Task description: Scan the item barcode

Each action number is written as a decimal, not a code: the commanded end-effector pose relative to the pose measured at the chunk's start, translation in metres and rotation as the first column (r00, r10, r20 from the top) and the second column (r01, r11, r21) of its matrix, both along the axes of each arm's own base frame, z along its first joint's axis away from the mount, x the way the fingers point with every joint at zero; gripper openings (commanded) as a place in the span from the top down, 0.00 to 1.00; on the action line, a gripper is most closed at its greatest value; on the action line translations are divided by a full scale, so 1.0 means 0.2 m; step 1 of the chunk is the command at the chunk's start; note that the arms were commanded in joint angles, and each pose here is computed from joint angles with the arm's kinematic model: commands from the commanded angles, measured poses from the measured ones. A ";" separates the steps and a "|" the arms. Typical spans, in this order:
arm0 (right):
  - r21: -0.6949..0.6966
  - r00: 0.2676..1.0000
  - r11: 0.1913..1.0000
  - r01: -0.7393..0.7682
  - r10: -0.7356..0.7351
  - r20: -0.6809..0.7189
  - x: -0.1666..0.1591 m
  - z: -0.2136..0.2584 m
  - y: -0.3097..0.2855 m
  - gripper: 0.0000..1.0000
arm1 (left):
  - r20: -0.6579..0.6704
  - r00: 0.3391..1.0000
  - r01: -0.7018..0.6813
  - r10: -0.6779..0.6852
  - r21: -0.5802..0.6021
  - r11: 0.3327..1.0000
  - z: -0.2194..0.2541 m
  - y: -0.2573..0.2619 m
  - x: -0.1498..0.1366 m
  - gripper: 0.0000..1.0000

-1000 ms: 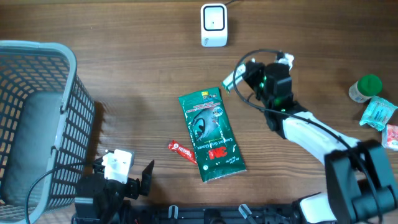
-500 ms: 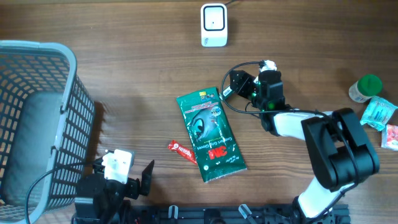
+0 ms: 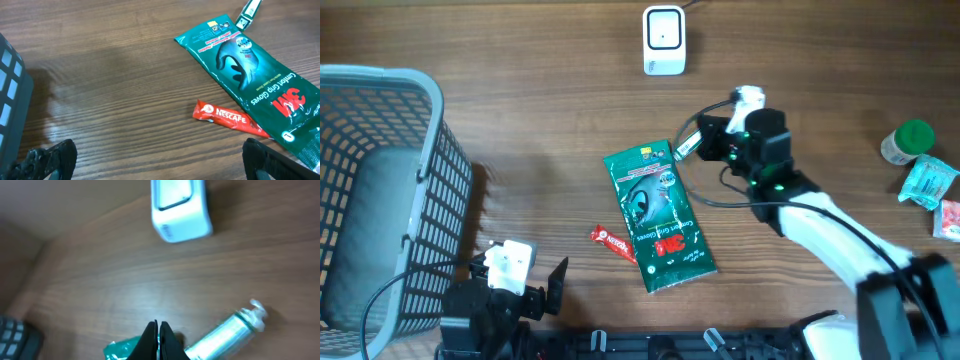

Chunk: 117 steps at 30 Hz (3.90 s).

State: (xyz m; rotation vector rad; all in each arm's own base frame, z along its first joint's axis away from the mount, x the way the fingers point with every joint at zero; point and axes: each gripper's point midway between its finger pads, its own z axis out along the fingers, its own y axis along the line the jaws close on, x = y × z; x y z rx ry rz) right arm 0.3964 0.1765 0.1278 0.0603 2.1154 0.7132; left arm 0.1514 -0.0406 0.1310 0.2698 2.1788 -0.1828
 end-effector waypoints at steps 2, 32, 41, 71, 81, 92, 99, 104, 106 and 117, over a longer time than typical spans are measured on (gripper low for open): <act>-0.083 0.996 0.993 -0.086 0.086 0.001 0.10 -0.15 0.11 0.96 | 0.007 1.000 0.001 -0.001 -0.010 1.000 0.01 0.00 0.00 0.00; -0.333 0.850 0.939 -0.085 -0.106 -0.516 -0.39 -0.40 -0.20 0.96 | 0.007 1.000 0.001 -0.001 -0.010 1.000 0.01 0.00 0.00 0.00; -0.329 0.811 0.930 -0.165 -0.062 -0.581 -0.38 -0.68 -0.10 0.95 | 0.007 1.000 0.001 -0.001 -0.010 1.000 0.01 0.00 0.00 0.00; -0.586 0.687 0.387 -0.712 0.557 -0.467 -0.07 -0.30 -0.03 0.00 | 0.007 1.000 0.001 -0.001 -0.010 1.000 0.01 0.00 0.00 0.01; -0.368 0.532 0.409 -0.835 0.773 -0.346 -0.12 -0.36 -0.10 0.00 | 0.007 1.000 0.001 -0.001 -0.010 1.000 0.01 0.00 0.00 0.00; -0.451 0.662 0.490 -0.746 0.617 -0.425 0.10 -0.66 -0.18 0.04 | 0.007 1.000 0.001 -0.001 -0.010 1.000 0.01 0.00 0.00 0.00; -0.335 0.579 0.475 -0.814 0.619 -0.530 -0.07 -0.77 -0.20 0.47 | 0.007 1.000 0.001 -0.001 -0.010 1.000 0.01 0.00 0.00 0.00; -0.246 0.537 0.493 -0.834 0.628 -0.563 -0.14 -0.88 -0.18 0.90 | 0.007 1.000 0.001 -0.001 -0.010 1.000 0.01 0.00 0.00 0.00; -0.227 0.542 0.512 -0.828 0.630 -0.556 -0.14 -0.87 -0.16 0.92 | 0.007 1.000 0.001 -0.001 -0.010 1.000 0.01 0.00 0.00 0.00; 0.044 0.683 0.772 -0.634 0.586 -0.435 0.03 -0.43 0.03 0.96 | 0.007 1.000 0.001 -0.001 -0.010 1.000 0.01 0.00 0.00 0.00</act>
